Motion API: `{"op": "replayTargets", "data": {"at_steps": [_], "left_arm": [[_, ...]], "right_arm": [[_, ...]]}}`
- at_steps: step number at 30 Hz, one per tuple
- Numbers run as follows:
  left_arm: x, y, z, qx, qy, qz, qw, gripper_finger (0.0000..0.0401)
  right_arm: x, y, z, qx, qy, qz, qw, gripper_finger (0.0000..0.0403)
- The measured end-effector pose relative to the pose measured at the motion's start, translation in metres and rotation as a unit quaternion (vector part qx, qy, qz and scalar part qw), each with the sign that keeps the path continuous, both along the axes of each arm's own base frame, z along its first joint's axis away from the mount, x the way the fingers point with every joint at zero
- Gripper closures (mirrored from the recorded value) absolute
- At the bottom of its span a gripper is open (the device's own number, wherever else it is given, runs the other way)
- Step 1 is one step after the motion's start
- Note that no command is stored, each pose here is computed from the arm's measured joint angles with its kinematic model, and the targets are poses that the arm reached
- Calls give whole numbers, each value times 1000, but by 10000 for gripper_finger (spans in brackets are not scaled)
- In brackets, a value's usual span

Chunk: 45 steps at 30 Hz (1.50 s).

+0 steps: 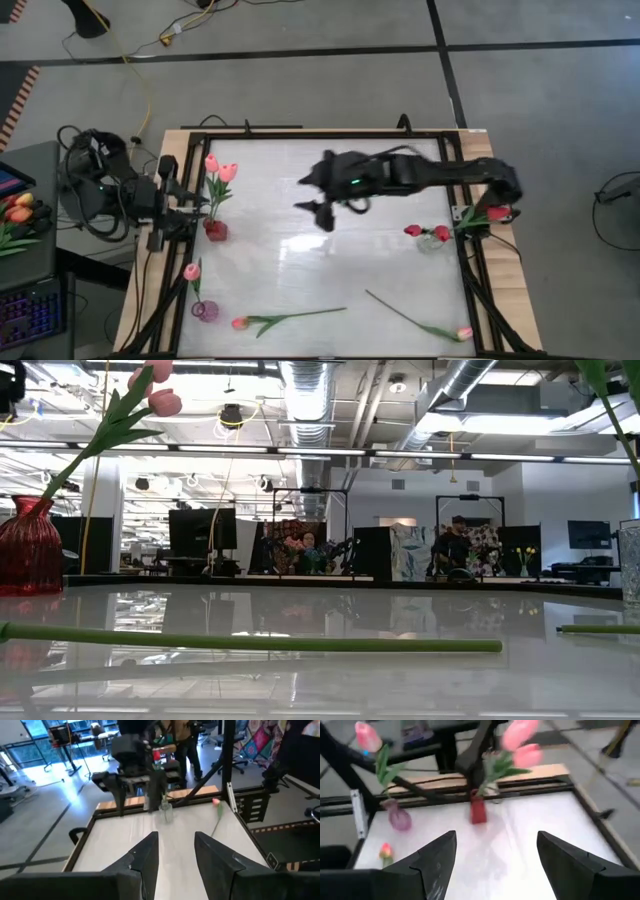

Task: Sort flowers into vase by color
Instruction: Put the right light pink flower into the purple flower vase

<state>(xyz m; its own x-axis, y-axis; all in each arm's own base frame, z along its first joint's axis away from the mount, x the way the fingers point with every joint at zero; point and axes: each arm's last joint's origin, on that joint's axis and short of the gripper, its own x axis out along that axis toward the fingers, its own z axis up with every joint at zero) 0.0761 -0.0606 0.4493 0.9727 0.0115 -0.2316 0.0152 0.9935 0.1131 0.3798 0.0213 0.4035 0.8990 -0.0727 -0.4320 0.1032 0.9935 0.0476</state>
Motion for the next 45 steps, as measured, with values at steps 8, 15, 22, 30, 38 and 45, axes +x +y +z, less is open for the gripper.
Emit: {"op": "replayTargets", "data": {"at_steps": [8, 15, 22, 30, 38, 45], "left_arm": [[-3, 8, -1, -15, 12, -9, 1000, 287], [-5, 11, -8, 0, 41, -3, 999, 288], [-4, 9, -11, 10, 39, -6, 999, 288], [-3, 8, -10, -13, 34, -2, 999, 288], [-3, 7, -11, -30, 39, -15, 999, 288], [-3, 8, -10, -20, 35, -5, 999, 288]], "right_arm": [[47, 20, -16, -18, 75, 44, 996, 102], [3, 62, 7, -33, 126, 39, 991, 102], [-72, 91, 46, -97, 110, -68, 987, 102], [-132, 47, 90, -139, 16, -269, 953, 102], [-205, 42, 107, -50, -9, -258, 965, 102], [-219, 93, 103, -34, -27, -158, 987, 102]]}}
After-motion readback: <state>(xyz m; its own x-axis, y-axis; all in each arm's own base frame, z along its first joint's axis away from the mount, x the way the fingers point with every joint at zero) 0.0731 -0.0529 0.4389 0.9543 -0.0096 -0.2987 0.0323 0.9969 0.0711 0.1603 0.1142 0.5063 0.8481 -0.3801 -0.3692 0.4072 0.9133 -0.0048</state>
